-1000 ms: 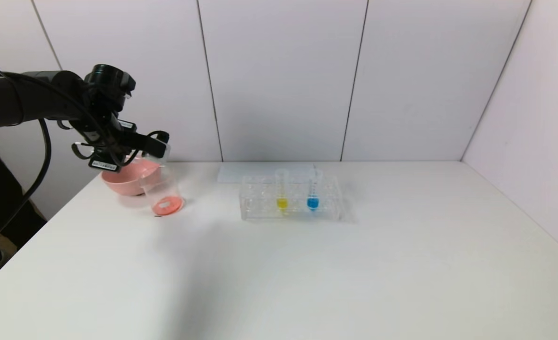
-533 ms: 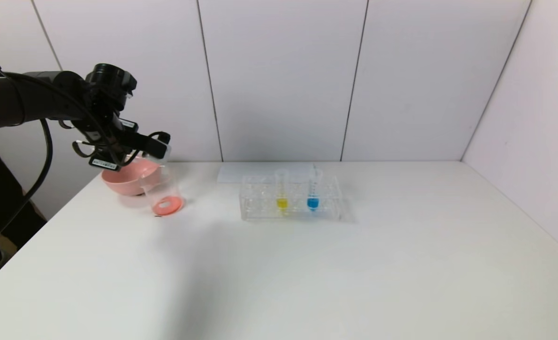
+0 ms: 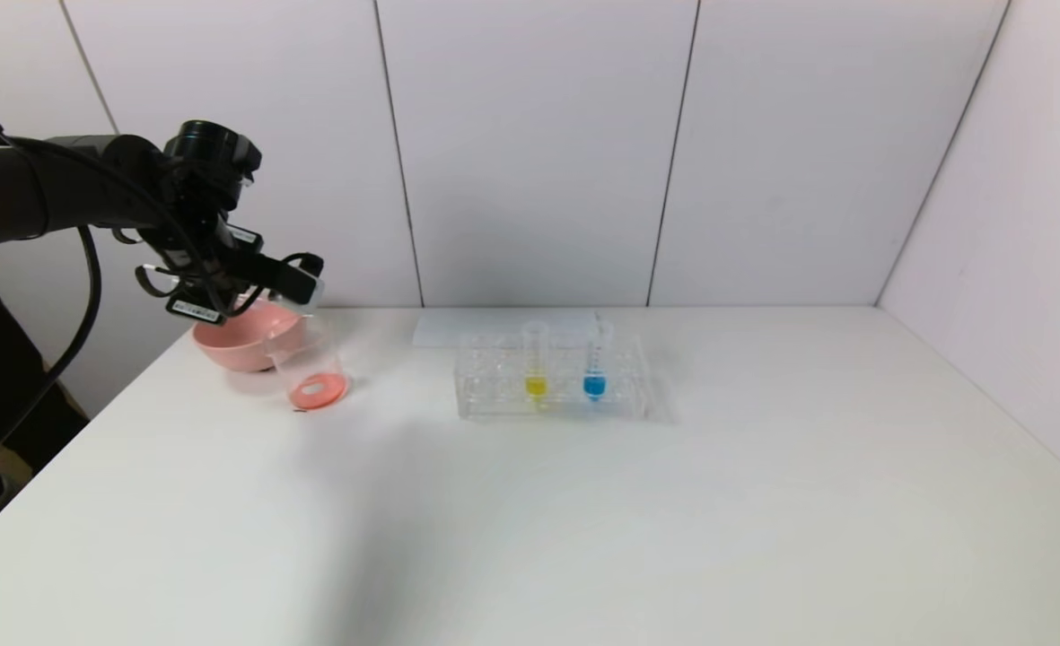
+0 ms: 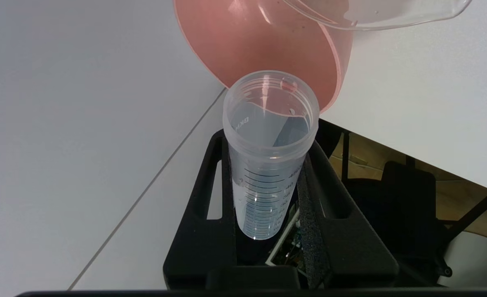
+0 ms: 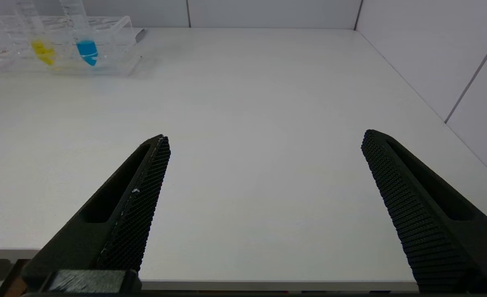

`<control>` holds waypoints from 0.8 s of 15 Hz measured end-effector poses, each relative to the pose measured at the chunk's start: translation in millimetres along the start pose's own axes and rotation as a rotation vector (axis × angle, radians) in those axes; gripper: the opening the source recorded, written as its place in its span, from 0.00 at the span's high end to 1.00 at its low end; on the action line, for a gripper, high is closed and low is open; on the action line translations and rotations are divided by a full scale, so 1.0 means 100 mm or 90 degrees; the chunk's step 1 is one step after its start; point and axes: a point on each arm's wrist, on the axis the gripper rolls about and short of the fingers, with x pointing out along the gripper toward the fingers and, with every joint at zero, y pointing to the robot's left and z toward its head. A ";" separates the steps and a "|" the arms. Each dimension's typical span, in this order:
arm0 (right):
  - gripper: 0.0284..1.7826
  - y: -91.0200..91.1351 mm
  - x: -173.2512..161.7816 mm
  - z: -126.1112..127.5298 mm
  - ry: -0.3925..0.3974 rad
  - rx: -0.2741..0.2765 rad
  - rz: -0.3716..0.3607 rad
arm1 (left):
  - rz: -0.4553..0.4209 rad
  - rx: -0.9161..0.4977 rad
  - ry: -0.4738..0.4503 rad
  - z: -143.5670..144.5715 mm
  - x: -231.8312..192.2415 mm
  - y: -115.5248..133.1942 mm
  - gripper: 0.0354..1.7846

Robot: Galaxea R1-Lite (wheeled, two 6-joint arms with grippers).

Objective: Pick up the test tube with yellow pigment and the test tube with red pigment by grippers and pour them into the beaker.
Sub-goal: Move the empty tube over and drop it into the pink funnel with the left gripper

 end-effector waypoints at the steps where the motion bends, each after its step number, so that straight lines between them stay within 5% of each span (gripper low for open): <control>1: 0.05 0.00 0.00 0.00 0.000 0.000 0.000 | 0.000 0.000 0.000 0.00 0.00 0.00 0.76; 7: 0.05 0.00 0.00 0.00 0.000 0.000 0.000 | 0.007 -0.021 -0.017 -0.10 -0.14 0.00 0.76; 12: 0.05 0.00 0.00 0.00 0.000 0.000 0.000 | 0.046 -0.157 -0.138 -0.40 -0.33 -0.01 0.76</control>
